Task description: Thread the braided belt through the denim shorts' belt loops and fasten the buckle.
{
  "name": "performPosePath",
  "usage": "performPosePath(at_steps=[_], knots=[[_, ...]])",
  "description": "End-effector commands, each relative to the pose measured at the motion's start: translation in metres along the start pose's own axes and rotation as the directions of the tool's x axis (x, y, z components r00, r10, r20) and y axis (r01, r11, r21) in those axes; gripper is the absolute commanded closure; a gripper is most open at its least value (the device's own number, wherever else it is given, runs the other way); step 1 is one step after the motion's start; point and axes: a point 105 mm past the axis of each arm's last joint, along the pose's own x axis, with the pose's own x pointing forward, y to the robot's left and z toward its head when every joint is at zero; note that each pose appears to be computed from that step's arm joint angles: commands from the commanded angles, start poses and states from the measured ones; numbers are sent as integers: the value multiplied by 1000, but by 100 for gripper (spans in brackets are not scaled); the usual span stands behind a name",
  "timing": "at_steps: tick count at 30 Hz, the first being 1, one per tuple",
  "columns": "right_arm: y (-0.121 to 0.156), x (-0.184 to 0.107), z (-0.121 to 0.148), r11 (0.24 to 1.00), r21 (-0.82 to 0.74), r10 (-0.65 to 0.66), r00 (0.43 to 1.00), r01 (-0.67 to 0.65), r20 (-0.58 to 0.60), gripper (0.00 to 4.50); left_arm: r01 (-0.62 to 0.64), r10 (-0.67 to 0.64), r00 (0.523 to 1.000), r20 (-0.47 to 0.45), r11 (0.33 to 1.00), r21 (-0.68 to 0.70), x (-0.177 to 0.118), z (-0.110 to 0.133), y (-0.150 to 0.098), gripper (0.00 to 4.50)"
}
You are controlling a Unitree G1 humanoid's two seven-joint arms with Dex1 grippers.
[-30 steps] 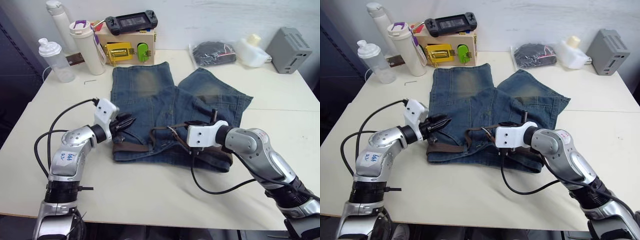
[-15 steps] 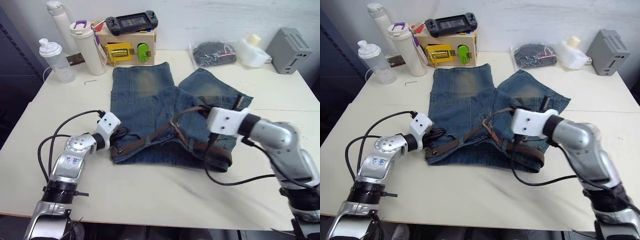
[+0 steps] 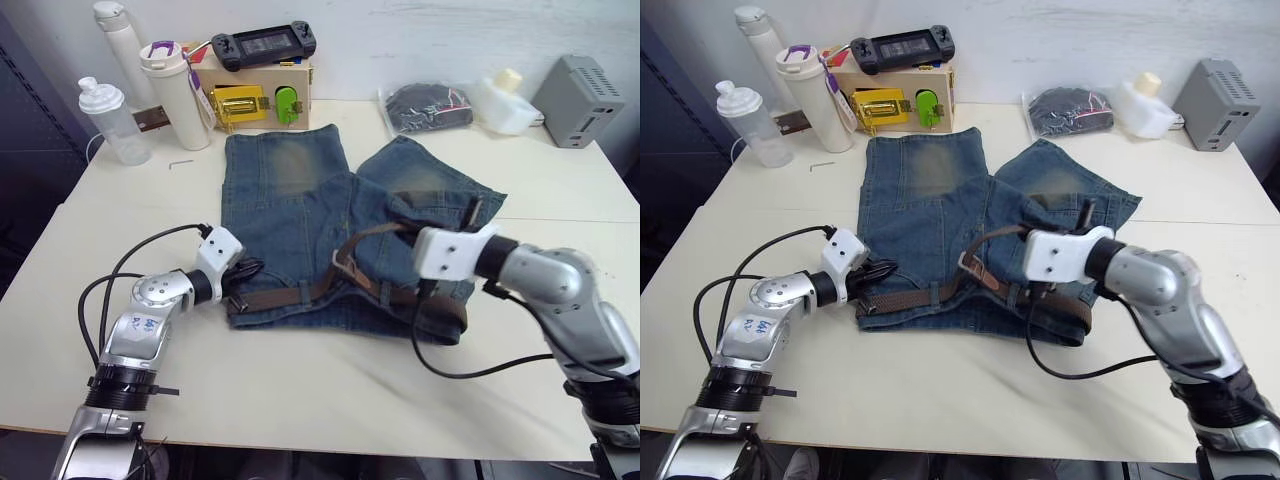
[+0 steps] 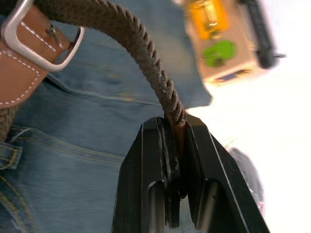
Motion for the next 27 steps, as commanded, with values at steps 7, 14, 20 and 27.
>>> performPosePath(at_steps=[7, 14, 20, 27], knots=[[-2, 14, 23, 998, -10, -60, 997, 60, 46, 450, 63, -82, 941, 328, 996, 68, -23, 93, -16, 355], [-9, 15, 27, 997, -24, -76, 995, 78, 68, 450, 177, -191, 884, 427, 981, 74, -22, 122, -46, 31], [-12, 14, 38, 994, -50, -89, 989, 96, 121, 450, 191, -231, 907, 352, 971, 144, 12, 112, -58, 7], [-10, 14, 41, 994, -52, -87, 988, 94, 129, 450, 188, -253, 910, 329, 958, 215, 29, 113, -61, 7]])
